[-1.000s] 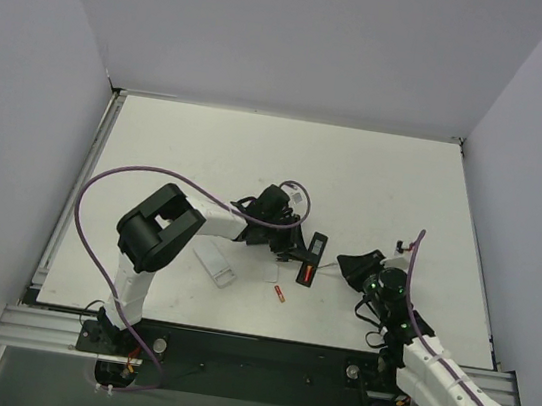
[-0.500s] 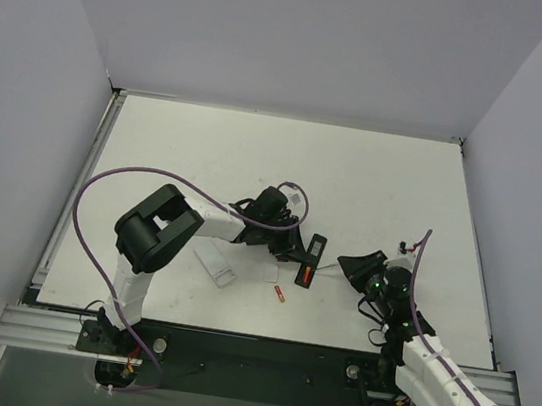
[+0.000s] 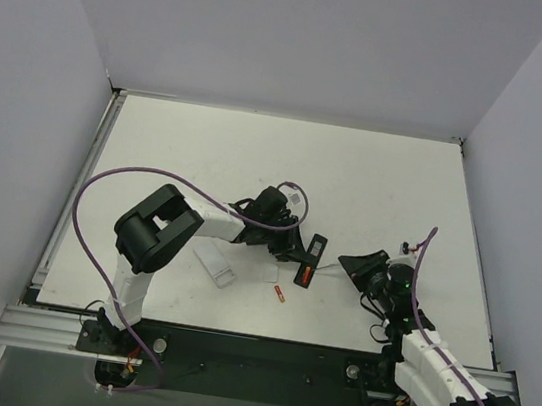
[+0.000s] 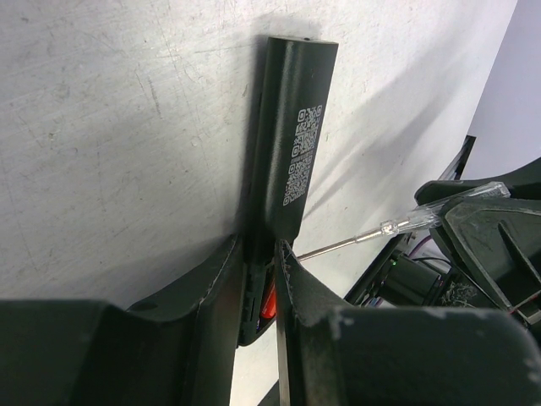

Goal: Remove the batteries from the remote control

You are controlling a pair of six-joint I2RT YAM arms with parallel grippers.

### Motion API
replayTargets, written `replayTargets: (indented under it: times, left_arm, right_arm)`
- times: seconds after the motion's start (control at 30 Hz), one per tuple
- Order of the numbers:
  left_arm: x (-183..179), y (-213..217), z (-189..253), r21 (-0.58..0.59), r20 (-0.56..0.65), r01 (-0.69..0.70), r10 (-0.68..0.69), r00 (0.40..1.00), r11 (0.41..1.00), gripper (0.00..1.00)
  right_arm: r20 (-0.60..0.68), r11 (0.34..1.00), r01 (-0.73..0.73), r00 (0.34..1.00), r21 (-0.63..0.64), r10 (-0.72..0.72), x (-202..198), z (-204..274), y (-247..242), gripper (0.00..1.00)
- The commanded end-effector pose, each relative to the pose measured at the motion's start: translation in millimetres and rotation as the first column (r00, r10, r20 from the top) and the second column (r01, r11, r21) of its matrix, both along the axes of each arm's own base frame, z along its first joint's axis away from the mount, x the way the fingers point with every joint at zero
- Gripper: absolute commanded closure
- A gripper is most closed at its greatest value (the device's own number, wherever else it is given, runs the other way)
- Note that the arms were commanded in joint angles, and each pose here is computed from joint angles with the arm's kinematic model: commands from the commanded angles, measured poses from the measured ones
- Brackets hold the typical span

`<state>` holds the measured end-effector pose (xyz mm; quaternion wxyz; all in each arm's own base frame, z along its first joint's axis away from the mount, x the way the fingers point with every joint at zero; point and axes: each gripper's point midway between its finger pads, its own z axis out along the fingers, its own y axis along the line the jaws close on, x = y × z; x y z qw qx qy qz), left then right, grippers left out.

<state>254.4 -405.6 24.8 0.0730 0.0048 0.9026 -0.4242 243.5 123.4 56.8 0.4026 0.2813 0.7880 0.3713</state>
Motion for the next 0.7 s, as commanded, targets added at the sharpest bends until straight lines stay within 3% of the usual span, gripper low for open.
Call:
replayTargets:
  times: [0.0, 0.4, 0.5, 0.67]
  left_arm:
    - [-28.9, 8.6, -22.7, 0.082, -0.076, 0.041, -0.035, 0.996, 0.996, 0.71]
    - [-28.5, 8.5, -23.0, 0.084, -0.074, 0.042, -0.036, 0.997, 0.996, 0.71]
    - [-29.3, 7.7, -24.2, 0.081, -0.077, 0.044, -0.038, 0.996, 0.996, 0.71]
    - [-29.2, 7.5, -23.4, 0.081, -0.077, 0.044, -0.038, 0.996, 0.996, 0.71]
  right_arm:
    - [0.123, 0.982, -0.076, 0.991, 0.175, 0.054, 0.4, 37.9, 19.8, 1.00]
    - [0.134, 0.954, -0.180, 0.979, 0.241, 0.151, -6.0, 49.8, 33.0, 1.00]
    - [0.188, 0.940, -0.220, 0.967, 0.261, 0.175, -0.1, 71.1, 39.2, 1.00]
    - [0.189, 0.946, -0.235, 0.962, 0.223, 0.195, 1.8, 74.7, 40.3, 1.00]
